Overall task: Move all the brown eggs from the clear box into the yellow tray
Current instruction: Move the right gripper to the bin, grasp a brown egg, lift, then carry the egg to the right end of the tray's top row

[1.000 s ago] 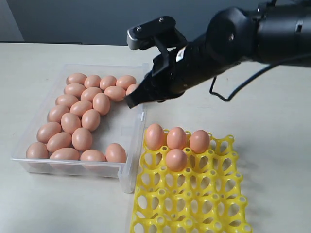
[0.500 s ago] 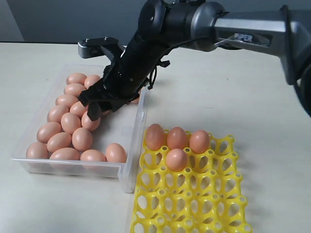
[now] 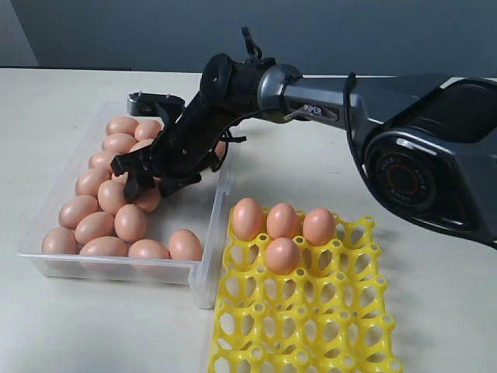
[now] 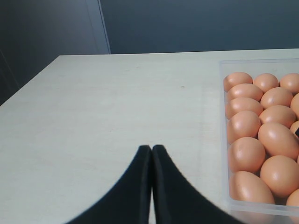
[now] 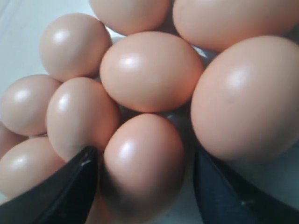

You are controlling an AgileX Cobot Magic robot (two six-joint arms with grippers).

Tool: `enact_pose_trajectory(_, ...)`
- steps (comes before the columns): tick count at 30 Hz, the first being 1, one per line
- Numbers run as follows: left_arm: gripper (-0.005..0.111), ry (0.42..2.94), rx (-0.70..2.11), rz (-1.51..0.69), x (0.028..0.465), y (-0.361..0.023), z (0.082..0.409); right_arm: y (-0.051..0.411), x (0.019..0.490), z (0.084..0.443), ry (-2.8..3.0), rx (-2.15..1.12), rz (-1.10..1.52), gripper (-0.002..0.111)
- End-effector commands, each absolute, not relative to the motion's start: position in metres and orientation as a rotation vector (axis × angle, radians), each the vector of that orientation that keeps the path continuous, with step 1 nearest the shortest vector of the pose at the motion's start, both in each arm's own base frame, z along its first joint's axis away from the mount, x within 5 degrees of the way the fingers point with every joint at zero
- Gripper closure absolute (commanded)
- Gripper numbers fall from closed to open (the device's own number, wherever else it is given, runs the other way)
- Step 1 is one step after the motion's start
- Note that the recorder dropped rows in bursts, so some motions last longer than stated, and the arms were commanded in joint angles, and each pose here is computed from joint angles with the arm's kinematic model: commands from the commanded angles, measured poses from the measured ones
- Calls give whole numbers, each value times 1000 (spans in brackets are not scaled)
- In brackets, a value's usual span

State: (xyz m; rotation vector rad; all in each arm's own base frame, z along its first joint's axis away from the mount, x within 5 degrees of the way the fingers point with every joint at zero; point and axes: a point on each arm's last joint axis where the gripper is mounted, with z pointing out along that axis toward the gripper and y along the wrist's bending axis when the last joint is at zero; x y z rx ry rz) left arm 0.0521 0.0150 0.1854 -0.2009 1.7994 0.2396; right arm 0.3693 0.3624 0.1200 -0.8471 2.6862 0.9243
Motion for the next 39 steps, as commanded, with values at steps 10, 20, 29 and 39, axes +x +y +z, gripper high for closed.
enact_pose_trajectory(10, 106, 1788, -196, 237, 52, 15, 185, 368, 364, 102, 2741, -836, 954, 97)
enact_pose_trajectory(20, 106, 1788, -196, 237, 52, 15, 185, 366, 359, 151, 2566, -1052, 971, 108)
enact_pose_trajectory(29, 106, 1788, -196, 237, 52, 15, 185, 339, 342, 269, 2205, -836, 898, 108)
enact_pose_trajectory(39, 106, 1788, -196, 237, 52, 15, 185, 228, 263, 285, 2008, -517, 608, 108)
